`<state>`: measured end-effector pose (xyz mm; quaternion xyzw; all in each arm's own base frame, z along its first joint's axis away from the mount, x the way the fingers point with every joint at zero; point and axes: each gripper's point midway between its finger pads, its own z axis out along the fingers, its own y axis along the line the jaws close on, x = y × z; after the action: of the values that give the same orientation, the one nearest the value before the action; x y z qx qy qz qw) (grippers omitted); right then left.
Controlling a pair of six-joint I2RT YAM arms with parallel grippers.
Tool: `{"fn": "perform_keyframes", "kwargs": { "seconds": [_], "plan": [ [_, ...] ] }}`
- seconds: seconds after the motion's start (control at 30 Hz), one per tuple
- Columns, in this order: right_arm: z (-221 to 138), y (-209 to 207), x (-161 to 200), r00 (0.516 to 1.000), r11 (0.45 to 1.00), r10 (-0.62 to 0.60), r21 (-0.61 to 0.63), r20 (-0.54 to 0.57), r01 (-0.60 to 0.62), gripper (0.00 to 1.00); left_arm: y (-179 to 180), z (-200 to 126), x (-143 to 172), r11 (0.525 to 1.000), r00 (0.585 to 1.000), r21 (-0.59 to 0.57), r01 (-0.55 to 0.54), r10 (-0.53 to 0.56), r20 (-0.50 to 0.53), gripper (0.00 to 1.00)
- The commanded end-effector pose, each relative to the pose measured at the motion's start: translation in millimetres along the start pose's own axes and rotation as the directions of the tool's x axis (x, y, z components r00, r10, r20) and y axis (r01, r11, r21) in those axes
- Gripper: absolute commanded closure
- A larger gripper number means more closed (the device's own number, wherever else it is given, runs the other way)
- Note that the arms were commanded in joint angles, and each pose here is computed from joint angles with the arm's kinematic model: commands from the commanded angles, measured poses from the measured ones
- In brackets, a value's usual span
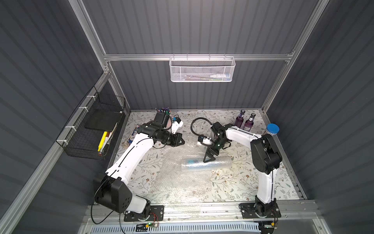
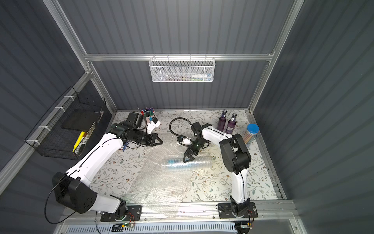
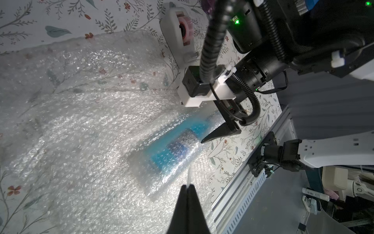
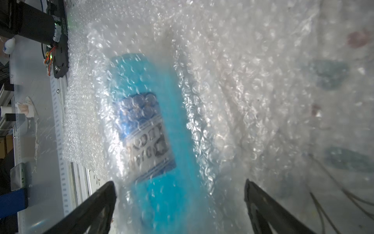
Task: Wrap wine bottles in bubble wrap
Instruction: Adjust the bubble wrap on the bubble wrap.
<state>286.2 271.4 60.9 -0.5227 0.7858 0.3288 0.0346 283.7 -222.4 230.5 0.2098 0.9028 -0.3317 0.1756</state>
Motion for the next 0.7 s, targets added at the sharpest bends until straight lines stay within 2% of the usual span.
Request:
{"fn": "perform_keyframes", "kwargs": {
  "seconds": [0.0, 0.17, 0.37, 0.53, 0.67],
  "plan": [
    [-2.0, 9.9, 6.0, 0.998, 0.997, -0.013, -0.072, -0.056, 0.009, 0.01, -3.1, -2.3, 9.0, 1.0, 1.0, 0.028, -0.006, 0.006, -0.022, 1.0],
    [3.4, -2.0, 6.3, 0.995, 0.996, 0.004, -0.085, -0.103, -0.012, 0.01, -2.5, 0.0, 8.9, 0.999, 1.0, 0.036, -0.008, 0.009, -0.028, 1.0],
    [1.0, 0.9, -14.1, 0.998, 0.99, 0.004, -0.139, -0.055, -0.012, 0.01, 1.1, 5.5, 9.5, 0.999, 0.999, 0.045, 0.001, 0.001, -0.044, 1.0],
    [9.8, -0.5, 10.3, 0.989, 0.989, 0.012, -0.146, -0.148, -0.034, 0.01, 3.0, 8.3, 9.7, 0.999, 0.999, 0.051, 0.003, 0.0, -0.052, 1.0],
    [16.9, 2.1, 19.8, 0.987, 0.987, 0.002, -0.155, -0.161, -0.027, 0.01, 6.6, 13.6, 11.8, 0.998, 0.997, 0.06, 0.013, -0.009, -0.074, 1.0]
  ]
}}
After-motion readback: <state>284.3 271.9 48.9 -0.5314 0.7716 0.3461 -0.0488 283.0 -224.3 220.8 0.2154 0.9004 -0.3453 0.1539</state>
